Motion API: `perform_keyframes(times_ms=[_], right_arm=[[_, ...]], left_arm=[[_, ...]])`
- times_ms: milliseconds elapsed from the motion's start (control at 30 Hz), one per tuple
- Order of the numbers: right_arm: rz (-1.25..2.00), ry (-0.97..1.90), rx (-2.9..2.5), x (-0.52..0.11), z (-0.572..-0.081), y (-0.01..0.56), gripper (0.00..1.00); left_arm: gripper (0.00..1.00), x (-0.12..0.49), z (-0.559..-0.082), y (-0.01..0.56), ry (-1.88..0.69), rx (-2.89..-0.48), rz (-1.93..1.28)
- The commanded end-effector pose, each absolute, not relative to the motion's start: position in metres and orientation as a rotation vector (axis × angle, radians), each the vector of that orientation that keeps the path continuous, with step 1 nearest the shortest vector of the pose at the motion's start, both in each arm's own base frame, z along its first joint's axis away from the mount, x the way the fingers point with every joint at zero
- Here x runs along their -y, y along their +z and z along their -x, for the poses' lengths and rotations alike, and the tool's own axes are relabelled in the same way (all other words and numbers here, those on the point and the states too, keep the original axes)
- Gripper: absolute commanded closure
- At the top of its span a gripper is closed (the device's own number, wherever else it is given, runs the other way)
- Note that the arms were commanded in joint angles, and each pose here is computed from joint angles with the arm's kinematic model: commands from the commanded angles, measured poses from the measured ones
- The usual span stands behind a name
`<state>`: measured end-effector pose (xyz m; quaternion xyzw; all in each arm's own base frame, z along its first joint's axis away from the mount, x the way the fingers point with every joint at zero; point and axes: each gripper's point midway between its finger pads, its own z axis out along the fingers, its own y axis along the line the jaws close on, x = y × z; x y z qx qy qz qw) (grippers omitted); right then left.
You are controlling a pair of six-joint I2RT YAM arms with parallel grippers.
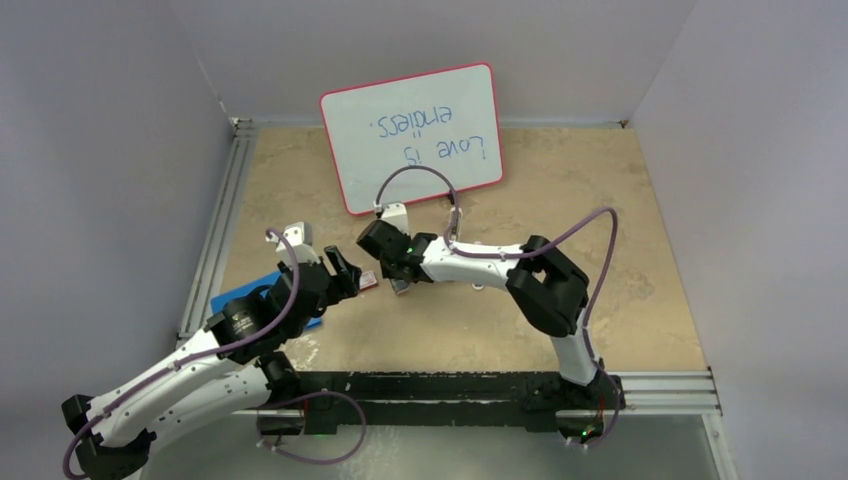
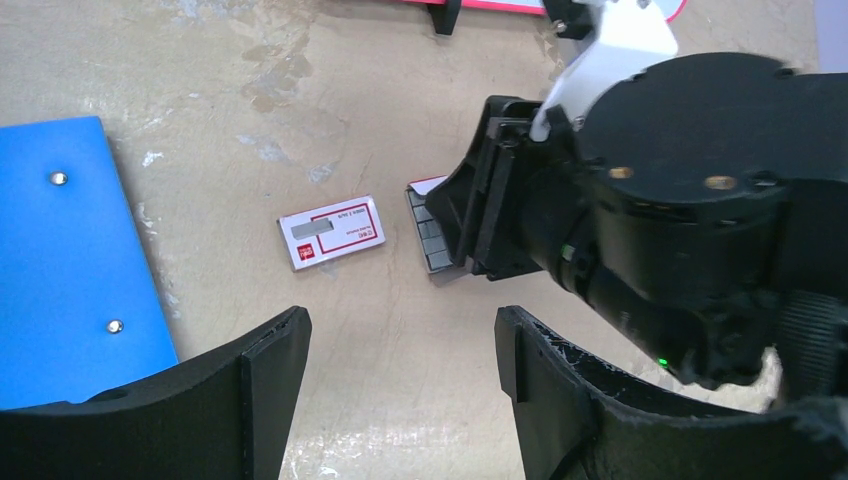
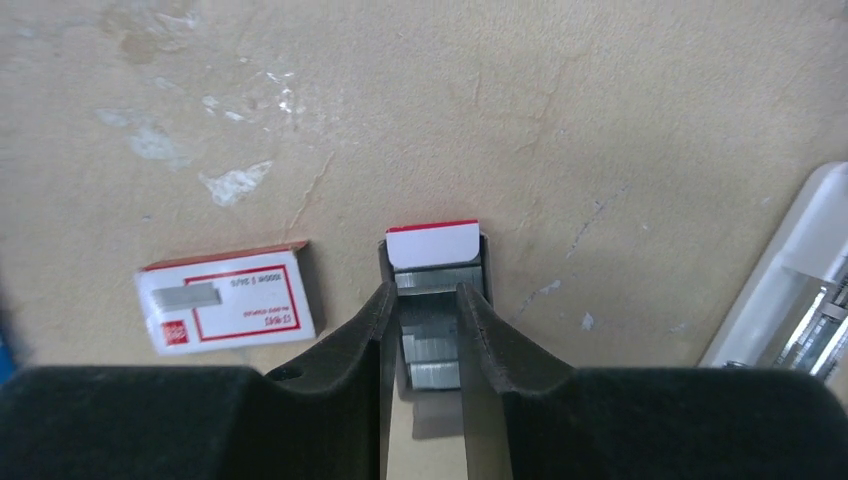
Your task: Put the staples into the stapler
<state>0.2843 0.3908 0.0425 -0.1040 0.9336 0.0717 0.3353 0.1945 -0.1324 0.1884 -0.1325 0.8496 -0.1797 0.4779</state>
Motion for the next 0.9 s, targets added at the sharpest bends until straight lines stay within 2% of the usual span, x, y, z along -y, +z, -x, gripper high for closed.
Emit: perform_keyframes(times_ms=[0, 400, 667, 867], right_arm=[[0.270, 0.280, -2.364, -0.391, -0.283, 0.089, 0.72], [0.602, 0.198, -2.425, -0.321, -0.229, 0.054, 0.72], [0.786, 0.322, -2.390, -0.319, -0.208, 0.048, 0.73], [0.774, 0.272, -2.400, -0.315, -0.212, 0.043, 0.70]], left_arm=[[0.32, 0.135, -0.200, 0.197, -0.456, -2.041, 0.341], [0.31, 0.145, -0.201, 0.194, -0.477, -2.066, 0.315], [0.31, 0.152, -0.200, 0.189, -0.498, -2.086, 0.310], [0.31, 0.152, -0.198, 0.185, -0.505, -2.104, 0.319]])
